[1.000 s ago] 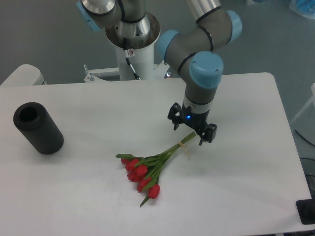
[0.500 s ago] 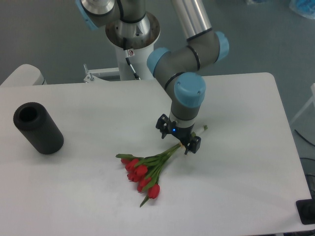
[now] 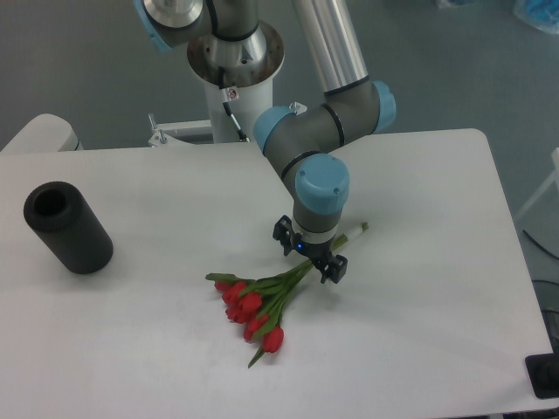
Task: Pick up the flowers from the table
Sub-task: 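Close the gripper around the tulip stems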
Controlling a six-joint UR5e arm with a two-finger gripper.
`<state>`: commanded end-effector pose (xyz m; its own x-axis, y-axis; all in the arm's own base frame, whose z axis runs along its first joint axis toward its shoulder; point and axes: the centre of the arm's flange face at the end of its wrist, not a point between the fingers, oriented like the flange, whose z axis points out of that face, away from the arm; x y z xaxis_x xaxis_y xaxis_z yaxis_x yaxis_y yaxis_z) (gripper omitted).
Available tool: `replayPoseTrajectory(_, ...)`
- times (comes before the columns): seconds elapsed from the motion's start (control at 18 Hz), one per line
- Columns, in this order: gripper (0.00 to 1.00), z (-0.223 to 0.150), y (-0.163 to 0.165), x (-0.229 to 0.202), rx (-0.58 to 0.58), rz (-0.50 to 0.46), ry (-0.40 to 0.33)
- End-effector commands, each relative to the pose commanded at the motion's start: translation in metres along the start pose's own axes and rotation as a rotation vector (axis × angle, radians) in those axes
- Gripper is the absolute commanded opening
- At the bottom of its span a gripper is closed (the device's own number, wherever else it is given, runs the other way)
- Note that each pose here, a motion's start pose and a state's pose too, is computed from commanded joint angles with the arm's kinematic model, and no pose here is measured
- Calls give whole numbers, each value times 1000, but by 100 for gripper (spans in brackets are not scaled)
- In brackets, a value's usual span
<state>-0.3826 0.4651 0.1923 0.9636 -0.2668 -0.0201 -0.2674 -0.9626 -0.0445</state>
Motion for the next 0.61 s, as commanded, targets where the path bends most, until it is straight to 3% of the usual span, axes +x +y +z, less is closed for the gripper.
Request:
replayPoseTrajectory(0.17, 35, -1, 0, -1, 1, 3, -1)
replayPoseTrajectory(0.61, 13, -8, 0, -5, 8, 7, -15)
